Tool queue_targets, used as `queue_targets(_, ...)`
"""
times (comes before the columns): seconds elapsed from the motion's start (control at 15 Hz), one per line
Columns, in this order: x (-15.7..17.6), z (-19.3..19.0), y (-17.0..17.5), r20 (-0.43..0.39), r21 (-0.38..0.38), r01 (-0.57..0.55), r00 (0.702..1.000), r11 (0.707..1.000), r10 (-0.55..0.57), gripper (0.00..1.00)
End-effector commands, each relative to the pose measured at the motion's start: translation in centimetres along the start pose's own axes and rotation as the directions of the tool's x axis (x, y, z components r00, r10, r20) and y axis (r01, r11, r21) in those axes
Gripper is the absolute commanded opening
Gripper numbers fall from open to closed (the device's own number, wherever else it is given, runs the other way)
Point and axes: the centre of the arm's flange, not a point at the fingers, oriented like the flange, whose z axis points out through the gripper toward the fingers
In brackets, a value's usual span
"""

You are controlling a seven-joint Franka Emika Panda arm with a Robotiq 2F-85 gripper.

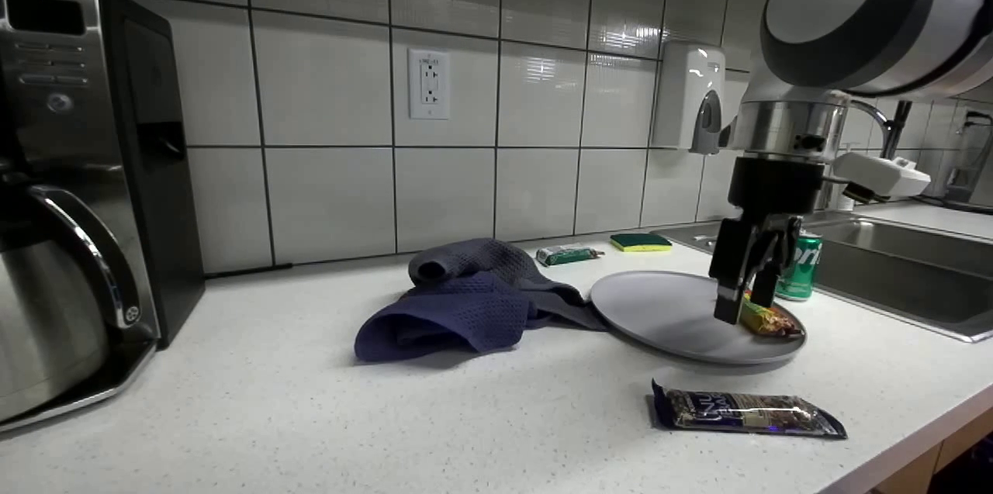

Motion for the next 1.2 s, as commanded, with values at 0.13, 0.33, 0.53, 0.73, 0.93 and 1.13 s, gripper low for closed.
queue_targets(0.13, -1.6, -0.7, -2.3, -0.014, -0.005, 0.256, 0.967, 0.967, -0.256, 1.0)
queue_targets(0.33, -0.6, 0.2, -2.1, 0.008, 0.004, 0.233, 0.972, 0.972, -0.233, 1.0)
queue_targets(0.53, -0.9, 0.3, -2.2, 0.011, 0.005, 0.257, 0.966, 0.966, -0.257, 1.0)
queue_targets(0.73, -1.0, 0.3, -2.2, 0.01, 0.005, 0.259, 0.966, 0.966, -0.259, 1.0)
queue_targets(0.93, -1.2, 0.1, -2.5, 0.0, 0.006, 0.289, 0.957, 0.957, -0.289, 1.0)
queue_targets(1.13, -1.5, -0.1, -3.6, -0.005, -0.015, 0.355, 0.935, 0.935, -0.355, 1.0)
